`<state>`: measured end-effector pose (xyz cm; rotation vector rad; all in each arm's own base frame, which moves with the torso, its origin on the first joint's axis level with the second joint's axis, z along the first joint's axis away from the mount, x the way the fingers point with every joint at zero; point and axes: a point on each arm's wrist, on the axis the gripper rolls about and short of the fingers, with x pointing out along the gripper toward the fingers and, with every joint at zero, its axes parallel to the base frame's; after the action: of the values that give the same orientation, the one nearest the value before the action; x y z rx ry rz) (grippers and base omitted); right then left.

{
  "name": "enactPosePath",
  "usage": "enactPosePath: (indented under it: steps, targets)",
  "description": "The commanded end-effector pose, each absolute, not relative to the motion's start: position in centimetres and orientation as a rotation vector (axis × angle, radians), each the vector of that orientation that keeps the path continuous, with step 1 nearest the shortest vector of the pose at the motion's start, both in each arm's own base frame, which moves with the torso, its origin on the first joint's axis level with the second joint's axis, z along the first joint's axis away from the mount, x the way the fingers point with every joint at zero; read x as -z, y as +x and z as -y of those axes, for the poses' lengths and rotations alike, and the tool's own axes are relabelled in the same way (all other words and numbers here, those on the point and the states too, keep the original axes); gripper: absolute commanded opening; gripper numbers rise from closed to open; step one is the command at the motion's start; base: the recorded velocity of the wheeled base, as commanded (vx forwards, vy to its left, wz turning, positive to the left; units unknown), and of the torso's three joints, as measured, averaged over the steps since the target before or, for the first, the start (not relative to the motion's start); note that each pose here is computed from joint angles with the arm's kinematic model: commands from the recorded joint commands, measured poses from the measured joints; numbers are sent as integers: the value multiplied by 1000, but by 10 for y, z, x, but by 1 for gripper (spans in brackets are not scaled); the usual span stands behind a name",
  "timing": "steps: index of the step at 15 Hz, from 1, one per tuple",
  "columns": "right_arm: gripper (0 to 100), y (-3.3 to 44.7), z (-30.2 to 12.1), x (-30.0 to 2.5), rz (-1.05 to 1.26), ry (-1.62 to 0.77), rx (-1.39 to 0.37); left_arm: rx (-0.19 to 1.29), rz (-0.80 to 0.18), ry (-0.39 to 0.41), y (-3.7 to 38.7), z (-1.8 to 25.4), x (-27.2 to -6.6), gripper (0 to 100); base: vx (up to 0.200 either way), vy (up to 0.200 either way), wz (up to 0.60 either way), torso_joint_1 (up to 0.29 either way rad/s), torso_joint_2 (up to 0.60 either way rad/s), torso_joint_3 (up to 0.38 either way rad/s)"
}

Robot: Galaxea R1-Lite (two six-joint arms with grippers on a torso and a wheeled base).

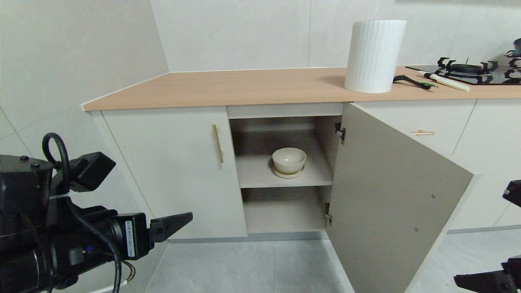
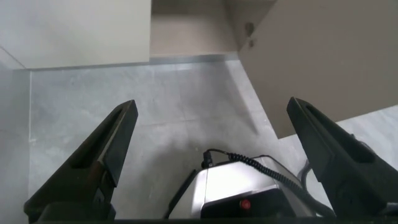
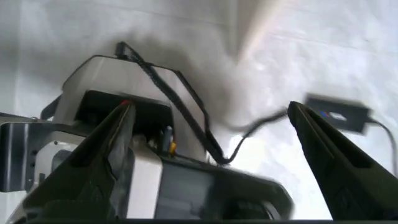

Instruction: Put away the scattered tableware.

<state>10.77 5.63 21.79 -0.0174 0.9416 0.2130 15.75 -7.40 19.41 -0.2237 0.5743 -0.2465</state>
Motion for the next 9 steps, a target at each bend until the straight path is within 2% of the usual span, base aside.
enactPosePath:
  steps: [1,3,5,9]
  targets:
    - [100,96,-43,-243,-851,14,-142,245,-576,-223,158,74,-194,100,0,0,0,0,0,0]
    - [100,101,-35,-245,-846,-1,-38,244,-577,-224,158,74,-194,100,0,0,0,0,0,0]
    - [100,133,-20,-232,-929,6,136,244,-576,-225,158,74,-194,100,0,0,0,0,0,0]
    - [100,182,6,-211,-956,92,313,247,-572,-226,158,74,-194,100,0,0,0,0,0,0]
